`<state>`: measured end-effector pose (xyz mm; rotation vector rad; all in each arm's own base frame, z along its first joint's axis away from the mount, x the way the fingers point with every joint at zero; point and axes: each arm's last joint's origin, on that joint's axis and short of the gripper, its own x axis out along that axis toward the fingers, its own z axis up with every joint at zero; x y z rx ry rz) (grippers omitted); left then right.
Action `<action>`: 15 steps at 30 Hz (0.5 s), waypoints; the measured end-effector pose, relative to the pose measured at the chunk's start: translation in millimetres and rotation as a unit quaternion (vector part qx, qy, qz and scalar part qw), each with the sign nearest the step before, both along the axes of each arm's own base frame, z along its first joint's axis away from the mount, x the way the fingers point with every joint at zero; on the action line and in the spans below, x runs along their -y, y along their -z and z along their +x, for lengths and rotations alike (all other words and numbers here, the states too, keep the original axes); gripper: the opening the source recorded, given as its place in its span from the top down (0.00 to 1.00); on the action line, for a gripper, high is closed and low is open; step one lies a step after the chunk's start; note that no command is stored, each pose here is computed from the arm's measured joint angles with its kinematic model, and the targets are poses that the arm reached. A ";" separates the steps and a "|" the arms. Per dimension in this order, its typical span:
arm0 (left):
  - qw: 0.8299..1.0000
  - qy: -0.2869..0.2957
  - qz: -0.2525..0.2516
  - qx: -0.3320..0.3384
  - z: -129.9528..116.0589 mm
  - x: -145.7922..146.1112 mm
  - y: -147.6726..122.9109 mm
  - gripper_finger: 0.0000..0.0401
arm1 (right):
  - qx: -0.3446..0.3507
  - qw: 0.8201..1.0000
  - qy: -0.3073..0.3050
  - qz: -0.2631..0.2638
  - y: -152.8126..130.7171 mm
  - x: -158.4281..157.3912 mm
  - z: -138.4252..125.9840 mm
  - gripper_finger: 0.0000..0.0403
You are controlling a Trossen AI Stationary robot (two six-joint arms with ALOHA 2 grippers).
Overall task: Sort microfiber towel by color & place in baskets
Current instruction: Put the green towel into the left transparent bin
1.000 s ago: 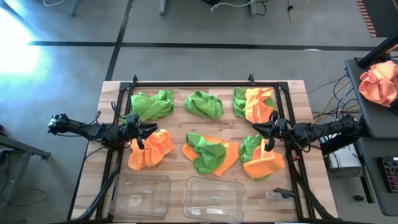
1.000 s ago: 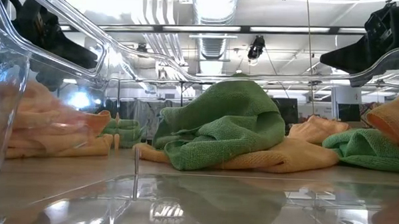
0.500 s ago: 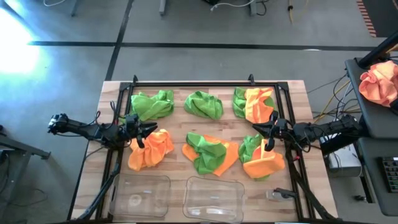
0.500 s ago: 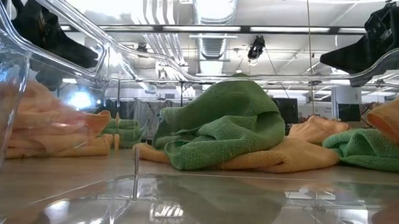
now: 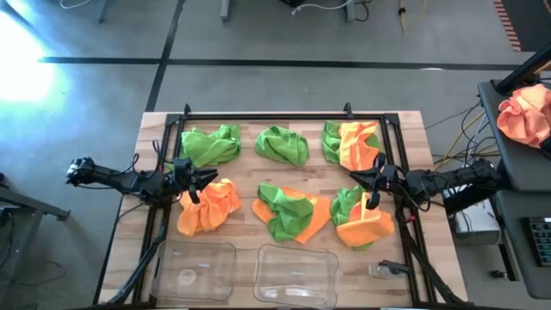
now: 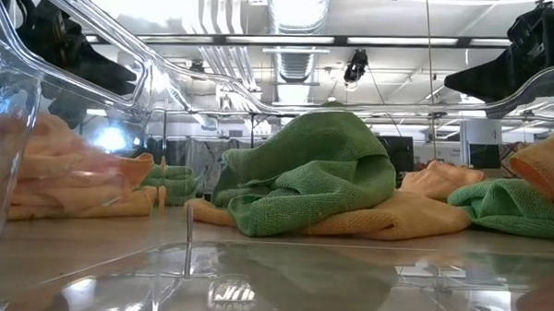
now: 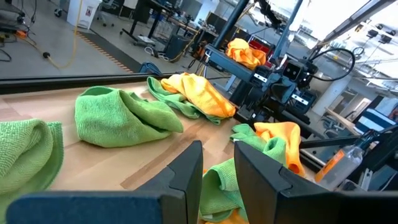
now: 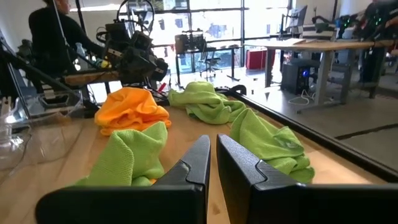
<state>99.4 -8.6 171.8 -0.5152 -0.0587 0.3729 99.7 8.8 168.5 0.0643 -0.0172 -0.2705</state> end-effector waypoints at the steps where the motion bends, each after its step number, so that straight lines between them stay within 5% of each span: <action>1: 1.000 0.000 0.000 0.000 0.0 0.0 0.0 0.81 | 0.001 1.000 0.000 0.004 0.0 0.0 0.0 0.94; 15: 1.000 0.000 -0.002 0.002 0.0 0.0 -0.2 0.81 | 0.007 0.999 0.026 0.024 -0.1 1.5 -0.5 0.94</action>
